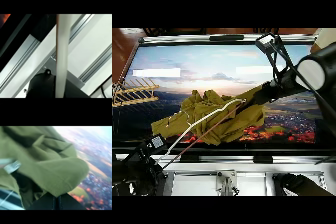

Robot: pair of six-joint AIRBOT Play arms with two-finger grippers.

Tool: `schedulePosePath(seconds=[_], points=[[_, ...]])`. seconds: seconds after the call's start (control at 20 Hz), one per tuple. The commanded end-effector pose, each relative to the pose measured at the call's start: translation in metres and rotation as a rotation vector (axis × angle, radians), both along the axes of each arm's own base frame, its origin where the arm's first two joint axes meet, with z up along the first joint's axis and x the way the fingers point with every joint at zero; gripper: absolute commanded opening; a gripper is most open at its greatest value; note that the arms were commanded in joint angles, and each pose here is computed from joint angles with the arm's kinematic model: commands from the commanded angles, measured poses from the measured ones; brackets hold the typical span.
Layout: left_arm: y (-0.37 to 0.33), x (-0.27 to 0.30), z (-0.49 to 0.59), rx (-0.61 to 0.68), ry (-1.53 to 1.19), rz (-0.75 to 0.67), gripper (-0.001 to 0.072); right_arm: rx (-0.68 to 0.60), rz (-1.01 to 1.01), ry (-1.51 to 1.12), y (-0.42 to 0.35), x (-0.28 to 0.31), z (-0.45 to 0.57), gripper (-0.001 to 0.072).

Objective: Fold the shirts.

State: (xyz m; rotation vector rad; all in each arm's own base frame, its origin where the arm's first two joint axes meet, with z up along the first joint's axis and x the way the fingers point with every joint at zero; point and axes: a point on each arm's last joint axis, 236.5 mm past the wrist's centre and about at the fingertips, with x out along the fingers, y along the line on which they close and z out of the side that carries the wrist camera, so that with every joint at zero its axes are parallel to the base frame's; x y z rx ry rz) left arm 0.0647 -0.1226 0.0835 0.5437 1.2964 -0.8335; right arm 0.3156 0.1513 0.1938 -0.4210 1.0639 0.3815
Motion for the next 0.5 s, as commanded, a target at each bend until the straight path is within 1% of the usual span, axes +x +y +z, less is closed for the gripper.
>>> schedulePosePath(seconds=[0.0,0.2,0.35,0.45], points=[[-0.006,0.007,-0.001,-0.019,-0.033,-0.018,0.0041,0.076,0.104,0.023,0.019,-0.021,0.009,0.0071],[-0.014,-0.003,-0.003,-0.026,0.013,-0.094,0.0042,0.1,0.114,0.019,0.025,-0.021,0.011,0.0071],[-0.01,-0.014,-0.004,-0.009,0.053,-0.116,0.0042,0.067,0.094,0.018,0.016,-0.019,0.009,0.0071],[-0.005,-0.03,-0.003,0.003,0.114,-0.142,0.0042,0.036,0.072,0.022,0.007,-0.019,0.007,0.0072]])
